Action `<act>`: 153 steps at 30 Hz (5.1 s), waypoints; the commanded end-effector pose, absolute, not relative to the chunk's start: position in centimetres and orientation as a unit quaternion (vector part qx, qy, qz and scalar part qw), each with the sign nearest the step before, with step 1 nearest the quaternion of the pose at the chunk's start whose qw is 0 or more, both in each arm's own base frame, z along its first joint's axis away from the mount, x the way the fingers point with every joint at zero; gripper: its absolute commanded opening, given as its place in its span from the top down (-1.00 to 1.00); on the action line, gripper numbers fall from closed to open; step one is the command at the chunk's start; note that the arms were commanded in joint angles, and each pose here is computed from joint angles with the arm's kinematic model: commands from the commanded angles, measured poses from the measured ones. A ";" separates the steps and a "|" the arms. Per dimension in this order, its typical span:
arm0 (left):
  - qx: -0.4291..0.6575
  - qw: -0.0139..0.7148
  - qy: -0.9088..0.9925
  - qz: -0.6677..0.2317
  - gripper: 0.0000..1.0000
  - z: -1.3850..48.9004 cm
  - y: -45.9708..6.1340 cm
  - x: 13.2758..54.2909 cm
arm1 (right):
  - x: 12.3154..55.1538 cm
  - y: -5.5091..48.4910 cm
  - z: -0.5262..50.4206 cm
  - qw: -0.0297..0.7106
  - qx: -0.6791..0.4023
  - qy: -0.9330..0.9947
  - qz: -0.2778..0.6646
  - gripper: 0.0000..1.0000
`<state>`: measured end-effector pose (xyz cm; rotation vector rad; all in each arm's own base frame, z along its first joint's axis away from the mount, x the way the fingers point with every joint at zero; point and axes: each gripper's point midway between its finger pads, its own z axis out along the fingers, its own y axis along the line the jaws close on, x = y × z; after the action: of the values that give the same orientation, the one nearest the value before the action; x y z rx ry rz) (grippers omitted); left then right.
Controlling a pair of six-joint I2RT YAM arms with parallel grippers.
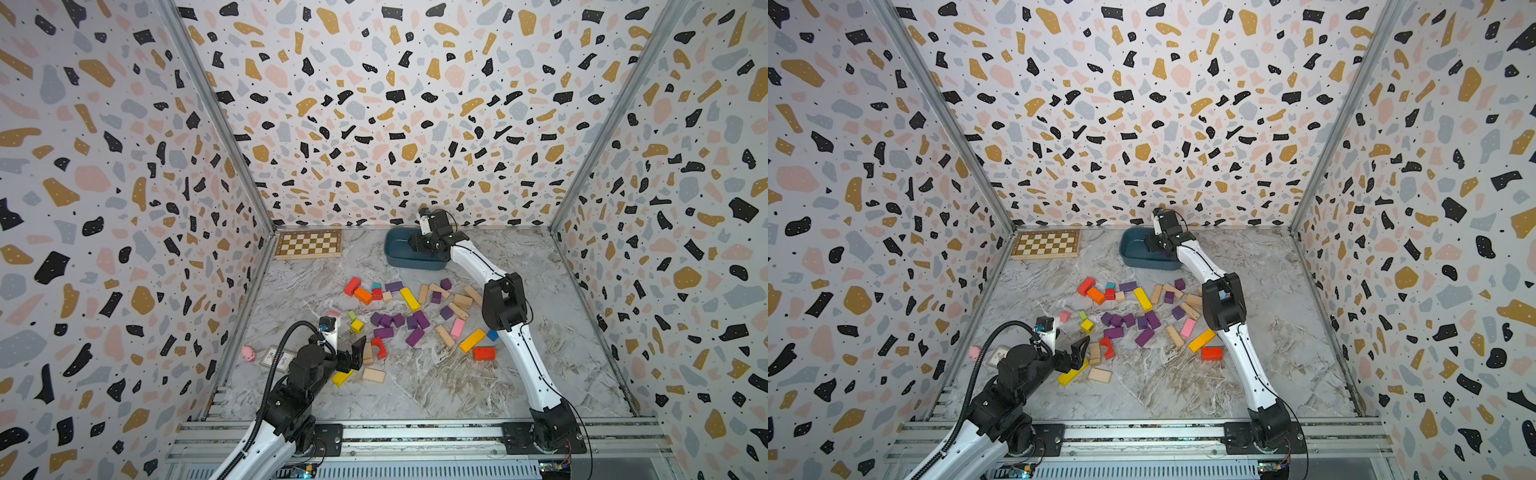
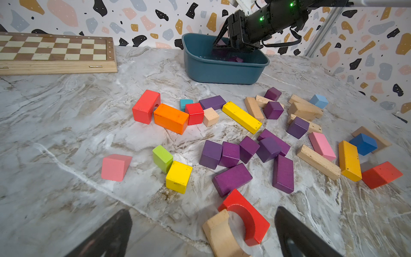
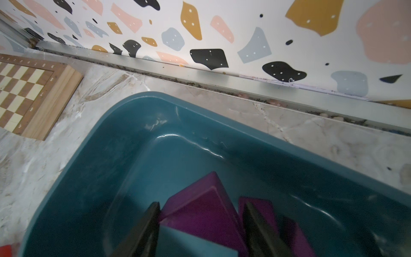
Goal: Pick purple bricks into the storage bin
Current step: Place the building block in the storage box, then move the storage box to the center of the board.
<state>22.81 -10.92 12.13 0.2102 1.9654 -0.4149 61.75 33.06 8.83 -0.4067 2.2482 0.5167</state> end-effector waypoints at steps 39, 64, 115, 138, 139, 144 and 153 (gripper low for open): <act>0.091 0.555 0.806 -0.186 -0.98 13.9 -11.4 23.2 | 59.6 20.5 19.5 0.430 -0.116 0.889 0.110 -0.65; 0.090 0.555 0.806 -0.185 -0.98 13.9 -11.3 23.1 | 58.9 20.7 9.3 0.333 -0.121 0.924 0.145 -0.23; 0.088 0.561 0.802 -0.186 -0.97 14.2 -11.1 23.0 | 52.2 16.6 11.0 0.344 0.015 0.919 0.192 0.90; 0.085 0.566 0.799 -0.185 -0.98 14.4 -10.9 22.9 | 55.3 18.2 11.6 0.356 0.034 0.913 0.195 0.69; 0.085 0.566 0.799 -0.185 -0.98 14.4 -10.9 22.9 | 55.3 18.2 11.5 0.355 0.037 0.913 0.196 0.67; 0.084 0.566 0.799 -0.184 -0.97 14.3 -10.9 22.9 | 54.7 18.0 12.4 0.366 0.036 0.911 0.188 0.36; 0.085 0.567 0.798 -0.185 -0.98 14.4 -10.9 22.9 | 48.8 16.9 14.4 0.370 -0.058 0.919 0.126 0.00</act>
<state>22.69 -10.83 13.22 0.2022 1.9192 -0.4273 51.16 17.22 10.99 -0.0344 2.4035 0.3849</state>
